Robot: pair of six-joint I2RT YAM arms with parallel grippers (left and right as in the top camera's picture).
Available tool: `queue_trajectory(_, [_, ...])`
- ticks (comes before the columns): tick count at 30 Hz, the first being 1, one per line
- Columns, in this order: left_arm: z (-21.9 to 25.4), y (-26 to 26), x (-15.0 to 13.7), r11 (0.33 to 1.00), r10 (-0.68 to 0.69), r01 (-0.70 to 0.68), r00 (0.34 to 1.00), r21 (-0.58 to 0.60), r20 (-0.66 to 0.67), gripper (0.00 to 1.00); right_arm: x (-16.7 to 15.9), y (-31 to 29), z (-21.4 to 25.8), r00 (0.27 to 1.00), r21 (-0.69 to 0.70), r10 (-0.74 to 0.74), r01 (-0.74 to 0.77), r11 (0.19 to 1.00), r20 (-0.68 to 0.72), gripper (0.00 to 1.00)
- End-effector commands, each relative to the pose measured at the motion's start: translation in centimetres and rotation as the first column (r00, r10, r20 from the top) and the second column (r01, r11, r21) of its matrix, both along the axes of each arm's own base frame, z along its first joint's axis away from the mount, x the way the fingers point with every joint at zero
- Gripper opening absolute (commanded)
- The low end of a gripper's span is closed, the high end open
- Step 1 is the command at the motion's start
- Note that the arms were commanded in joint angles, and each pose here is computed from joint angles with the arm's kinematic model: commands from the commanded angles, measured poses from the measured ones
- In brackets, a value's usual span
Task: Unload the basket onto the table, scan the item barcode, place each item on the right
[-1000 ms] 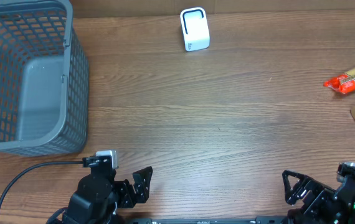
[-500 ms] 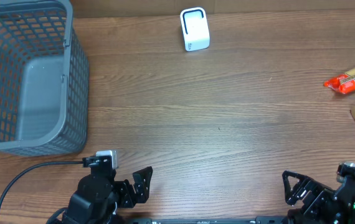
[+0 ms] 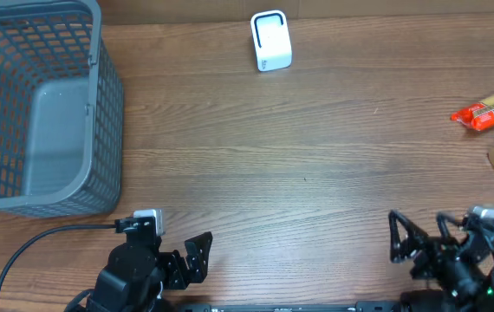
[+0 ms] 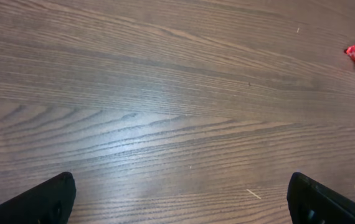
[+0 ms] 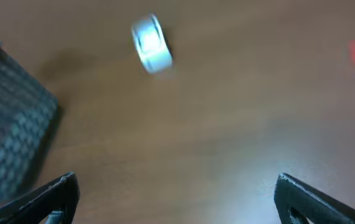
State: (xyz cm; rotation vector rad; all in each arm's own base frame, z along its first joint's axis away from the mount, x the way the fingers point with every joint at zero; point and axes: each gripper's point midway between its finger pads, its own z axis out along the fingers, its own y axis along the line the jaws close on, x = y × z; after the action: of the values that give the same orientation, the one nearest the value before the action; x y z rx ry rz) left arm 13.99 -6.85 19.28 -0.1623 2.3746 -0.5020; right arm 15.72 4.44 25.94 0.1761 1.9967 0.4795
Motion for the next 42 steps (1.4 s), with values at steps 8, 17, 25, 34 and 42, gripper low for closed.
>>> queue_trajectory(8, [0.0,-0.1,-0.1,1.0,-0.003,0.003,1.0,-0.006,-0.001,1.0,5.0,0.3,-4.6,0.98,-0.039,0.016,-0.009,0.999,0.2,1.0])
queue_trajectory(17, [0.0,-0.1,-0.1,1.0,-0.003,0.003,1.0,-0.006,-0.001,0.99,6.6,2.2,-6.4,0.915,-0.113,0.152,-0.117,0.987,0.375,1.0])
queue_trajectory(25, [0.0,-0.1,-0.1,1.0,-0.003,0.003,1.0,-0.006,-0.001,1.0,7.5,-0.4,-6.6,0.921,-0.116,0.031,0.016,0.993,0.388,1.0])
queue_trajectory(34, [0.0,-0.1,-0.1,1.0,-0.003,0.003,1.0,-0.005,-0.001,1.0,8.2,-1.7,-7.6,0.919,-0.118,-0.033,0.086,0.989,0.394,1.0])
queue_trajectory(42, [0.0,-0.1,-0.1,1.0,-0.003,0.003,1.0,-0.005,-0.001,1.0,8.6,-1.4,-8.6,0.91,-0.118,-0.014,0.069,0.991,0.414,1.0])
